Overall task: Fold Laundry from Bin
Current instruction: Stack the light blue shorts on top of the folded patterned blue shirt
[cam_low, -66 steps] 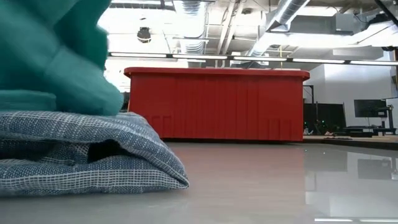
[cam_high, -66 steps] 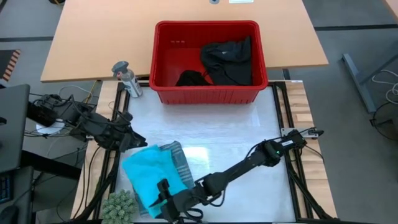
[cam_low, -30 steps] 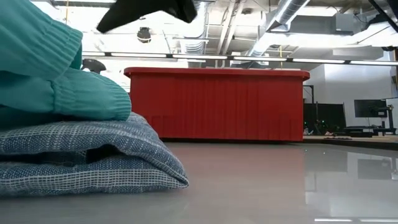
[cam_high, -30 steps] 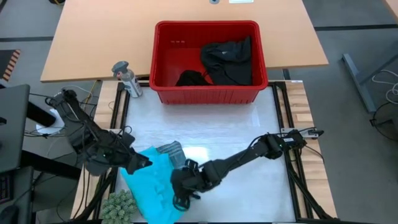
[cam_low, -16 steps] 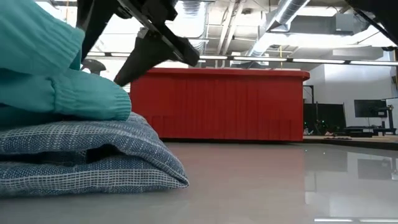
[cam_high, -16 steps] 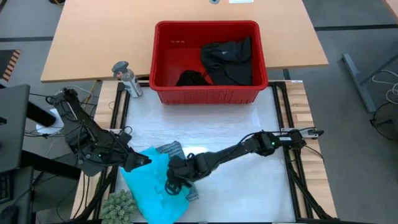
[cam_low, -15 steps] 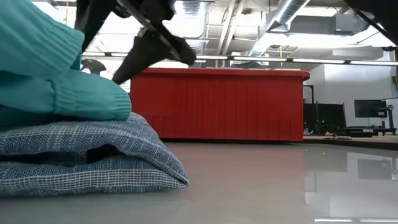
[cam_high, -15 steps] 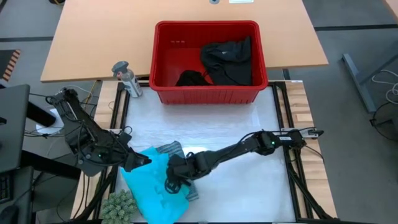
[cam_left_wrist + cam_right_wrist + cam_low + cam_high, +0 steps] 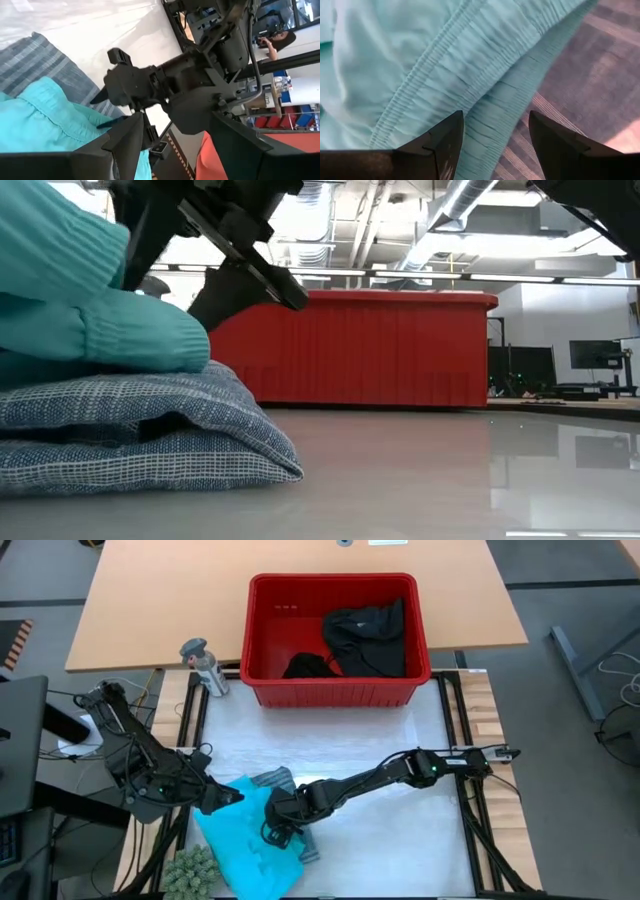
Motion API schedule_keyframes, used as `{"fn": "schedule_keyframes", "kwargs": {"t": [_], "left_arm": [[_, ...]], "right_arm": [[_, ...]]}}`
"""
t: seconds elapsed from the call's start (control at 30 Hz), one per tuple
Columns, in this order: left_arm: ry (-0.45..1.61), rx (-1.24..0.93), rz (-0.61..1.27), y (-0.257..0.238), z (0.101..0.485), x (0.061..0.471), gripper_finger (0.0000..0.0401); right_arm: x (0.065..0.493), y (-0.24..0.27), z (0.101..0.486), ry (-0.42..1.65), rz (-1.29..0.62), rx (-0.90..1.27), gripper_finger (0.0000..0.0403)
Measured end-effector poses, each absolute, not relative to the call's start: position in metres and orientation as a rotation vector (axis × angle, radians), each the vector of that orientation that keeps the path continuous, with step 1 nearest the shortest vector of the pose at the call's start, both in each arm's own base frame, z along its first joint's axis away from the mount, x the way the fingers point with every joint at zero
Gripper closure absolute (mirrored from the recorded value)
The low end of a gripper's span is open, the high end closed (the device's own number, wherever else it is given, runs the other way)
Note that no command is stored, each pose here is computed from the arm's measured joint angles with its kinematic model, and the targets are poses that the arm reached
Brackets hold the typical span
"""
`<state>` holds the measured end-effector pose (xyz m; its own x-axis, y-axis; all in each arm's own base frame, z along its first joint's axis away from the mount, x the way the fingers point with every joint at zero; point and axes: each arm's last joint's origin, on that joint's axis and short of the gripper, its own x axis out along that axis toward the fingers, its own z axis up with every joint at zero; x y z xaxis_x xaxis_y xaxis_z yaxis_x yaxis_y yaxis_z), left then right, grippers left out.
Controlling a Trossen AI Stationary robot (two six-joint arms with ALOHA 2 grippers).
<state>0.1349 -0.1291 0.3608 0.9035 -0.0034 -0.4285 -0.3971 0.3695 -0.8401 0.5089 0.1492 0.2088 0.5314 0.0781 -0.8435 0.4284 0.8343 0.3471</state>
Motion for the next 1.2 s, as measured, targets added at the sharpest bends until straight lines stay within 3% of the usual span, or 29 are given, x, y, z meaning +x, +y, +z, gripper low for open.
{"fn": "schedule_keyframes", "kwargs": {"t": [0.73,1.07,1.2], "left_arm": [[0.383,-1.156,0.267,-0.129,0.361,0.135,0.0184],[0.383,-1.131,0.265,-0.128,0.36,0.135,0.0184],[0.368,-1.129,0.273,-0.128,0.361,0.135,0.0184]], "right_arm": [[0.514,0.137,0.217,1.013,-0.115,0.637,0.0152],[0.526,0.134,0.192,1.014,-0.109,0.676,0.0153],[0.526,0.131,0.185,1.048,-0.124,0.697,0.0179]]}}
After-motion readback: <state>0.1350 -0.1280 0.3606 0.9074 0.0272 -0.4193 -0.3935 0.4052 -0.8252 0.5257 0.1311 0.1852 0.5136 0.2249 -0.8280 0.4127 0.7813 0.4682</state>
